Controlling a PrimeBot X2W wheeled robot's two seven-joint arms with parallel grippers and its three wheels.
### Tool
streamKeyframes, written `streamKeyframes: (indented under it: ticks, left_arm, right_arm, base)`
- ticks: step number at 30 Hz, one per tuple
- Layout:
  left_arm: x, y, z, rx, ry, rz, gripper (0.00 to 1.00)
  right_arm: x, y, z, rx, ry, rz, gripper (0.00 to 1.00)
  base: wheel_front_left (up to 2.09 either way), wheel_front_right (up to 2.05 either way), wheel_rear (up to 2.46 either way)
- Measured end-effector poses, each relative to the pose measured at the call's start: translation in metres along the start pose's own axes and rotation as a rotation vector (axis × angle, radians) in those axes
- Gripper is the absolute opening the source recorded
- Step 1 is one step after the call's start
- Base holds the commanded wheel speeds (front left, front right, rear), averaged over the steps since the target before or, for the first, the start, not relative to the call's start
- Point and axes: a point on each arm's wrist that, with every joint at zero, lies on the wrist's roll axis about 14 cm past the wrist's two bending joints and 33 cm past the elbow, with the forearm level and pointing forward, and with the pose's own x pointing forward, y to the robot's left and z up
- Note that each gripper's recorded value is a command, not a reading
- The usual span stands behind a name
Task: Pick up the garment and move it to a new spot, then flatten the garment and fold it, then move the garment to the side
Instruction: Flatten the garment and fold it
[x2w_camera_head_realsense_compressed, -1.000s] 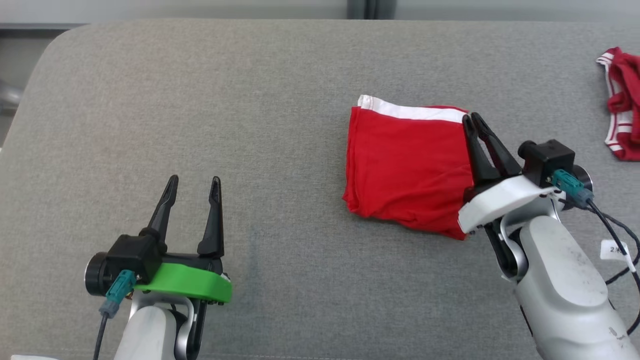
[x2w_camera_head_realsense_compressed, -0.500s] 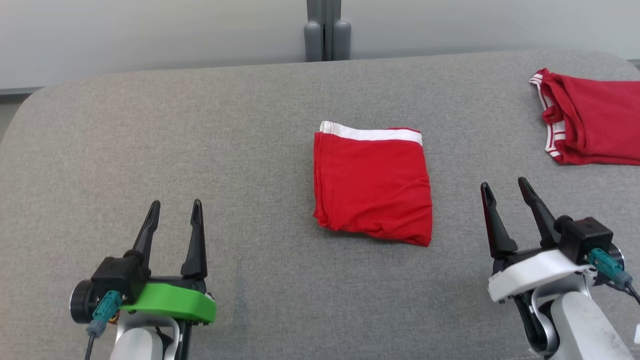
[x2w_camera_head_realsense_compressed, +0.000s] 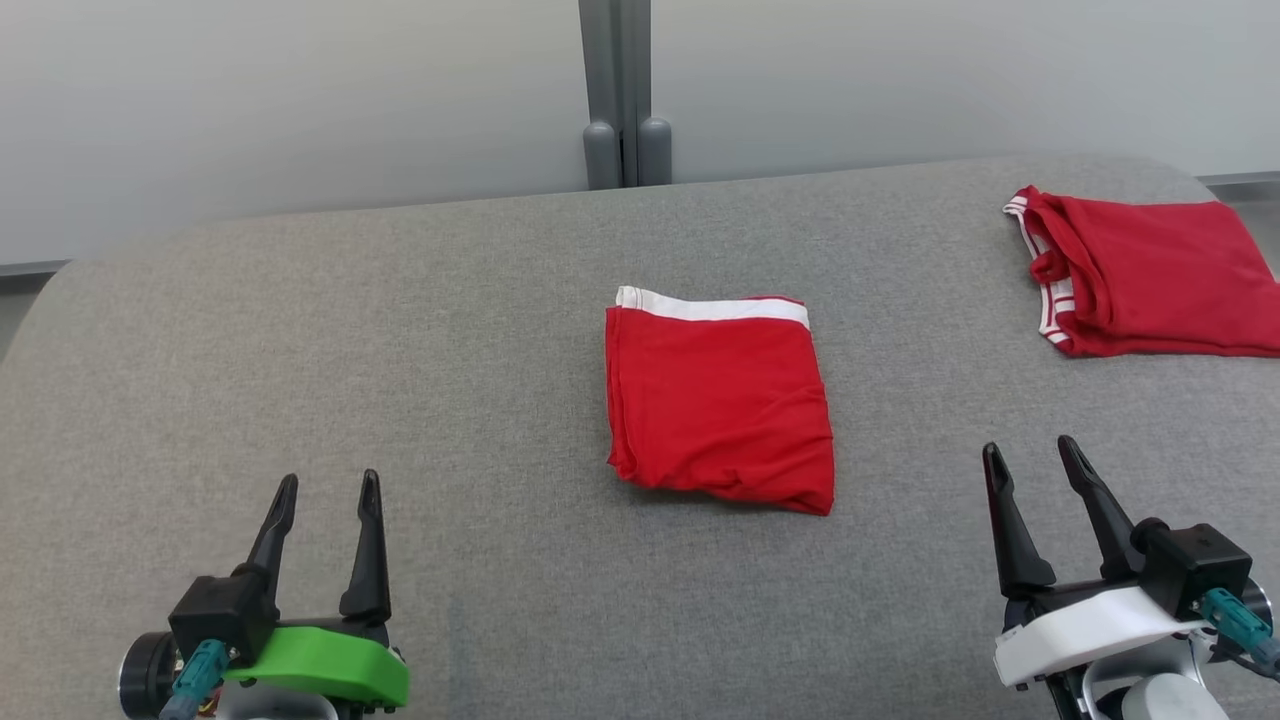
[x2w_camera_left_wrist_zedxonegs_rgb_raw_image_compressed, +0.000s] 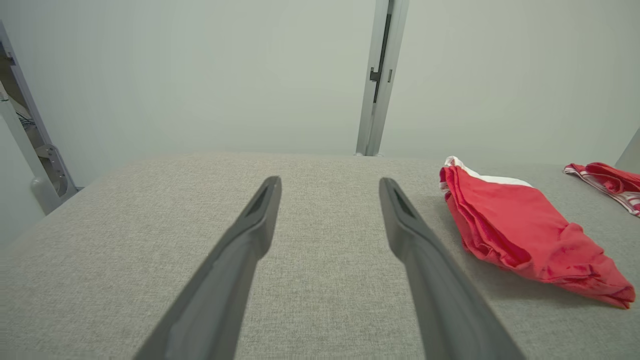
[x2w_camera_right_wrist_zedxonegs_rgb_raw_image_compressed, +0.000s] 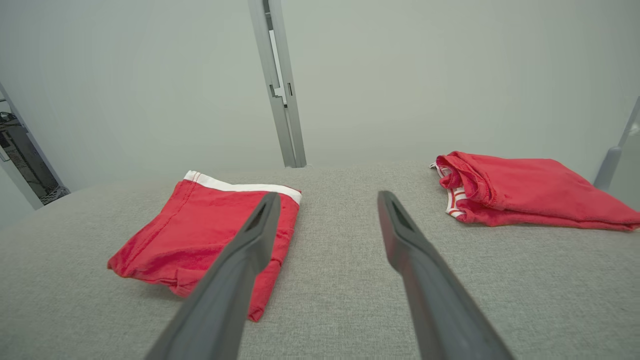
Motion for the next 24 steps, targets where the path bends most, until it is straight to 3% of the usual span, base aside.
streamKeyframes:
  ticks: [24]
  left_arm:
    - [-0.02, 0.016, 0.003, 0.031, -0.005, 0.039, 1.0]
  right_arm:
    - [-0.01, 0.005, 0.007, -0.016, 0.011, 0.005, 1.0]
  base:
    - [0.0, 0.0, 0.0]
